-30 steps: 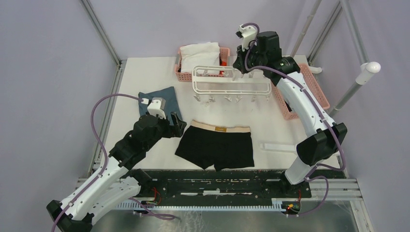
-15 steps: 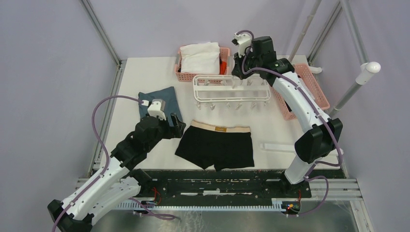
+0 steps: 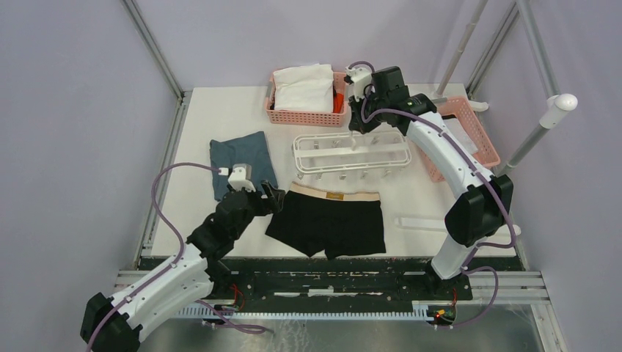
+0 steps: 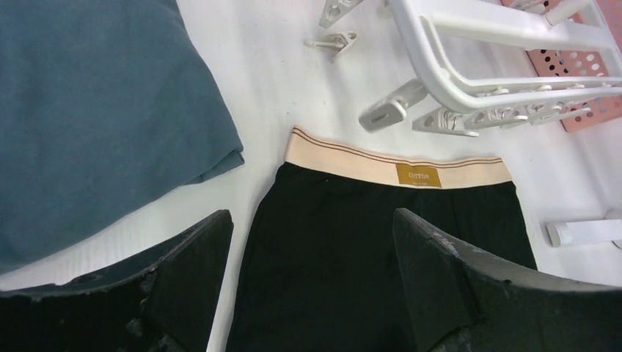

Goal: Clip the underwear to the hanger
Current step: Open the clamp at the hanger.

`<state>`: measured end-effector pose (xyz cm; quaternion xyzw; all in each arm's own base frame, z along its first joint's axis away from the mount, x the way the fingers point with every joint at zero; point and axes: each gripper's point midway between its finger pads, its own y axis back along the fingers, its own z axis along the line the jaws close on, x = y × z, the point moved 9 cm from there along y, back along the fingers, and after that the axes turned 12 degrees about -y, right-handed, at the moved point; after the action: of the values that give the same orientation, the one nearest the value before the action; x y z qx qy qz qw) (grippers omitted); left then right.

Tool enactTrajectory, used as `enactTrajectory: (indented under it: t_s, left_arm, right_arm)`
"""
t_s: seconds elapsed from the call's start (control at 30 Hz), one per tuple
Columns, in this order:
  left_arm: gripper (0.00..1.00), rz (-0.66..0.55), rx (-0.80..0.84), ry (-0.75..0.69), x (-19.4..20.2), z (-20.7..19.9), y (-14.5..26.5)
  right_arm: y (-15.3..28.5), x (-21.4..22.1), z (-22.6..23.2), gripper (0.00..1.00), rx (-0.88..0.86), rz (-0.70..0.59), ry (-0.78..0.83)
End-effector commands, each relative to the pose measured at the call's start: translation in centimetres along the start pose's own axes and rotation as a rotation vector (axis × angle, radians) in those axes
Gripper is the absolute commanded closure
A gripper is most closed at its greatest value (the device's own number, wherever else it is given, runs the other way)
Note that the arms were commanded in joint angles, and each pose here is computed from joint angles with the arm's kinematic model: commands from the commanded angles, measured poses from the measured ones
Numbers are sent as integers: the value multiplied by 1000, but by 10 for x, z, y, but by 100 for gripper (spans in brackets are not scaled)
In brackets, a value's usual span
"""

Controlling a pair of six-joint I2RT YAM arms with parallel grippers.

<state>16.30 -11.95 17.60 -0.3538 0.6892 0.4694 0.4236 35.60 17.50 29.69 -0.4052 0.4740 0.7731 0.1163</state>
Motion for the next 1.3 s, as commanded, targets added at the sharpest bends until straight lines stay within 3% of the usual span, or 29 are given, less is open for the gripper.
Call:
enactTrajectory:
  t_s: [0.0,0.23,0.5,0.67,0.8,0.9,1.07,1.27]
  left_arm:
    - [14,-275,56,100,-19,-7,-13]
    - [18,-417,157,-127,-15,-10,-28]
    - [24,-444,315,-358,-5,-21,-41]
    - [25,-468,340,-408,-10,-25,-44]
    - [25,-490,318,-381,-16,-26,-45]
    - [20,-496,307,-246,-30,-32,-45]
    - [14,-363,253,9,-48,-42,-48]
    - [9,-226,108,120,-37,-33,-54]
  right_arm:
    - [9,-23,4,100,-14,-94,40]
    - [14,-28,7,100,-32,-71,50]
    - [17,-33,10,100,-55,-59,49]
    - [22,-39,12,100,-55,-79,51]
    - [20,-39,12,100,-58,-73,50]
    - [15,-35,10,100,-61,-56,55]
    - [0,-28,3,100,-42,-40,72]
    - [-19,-22,0,100,-57,0,59]
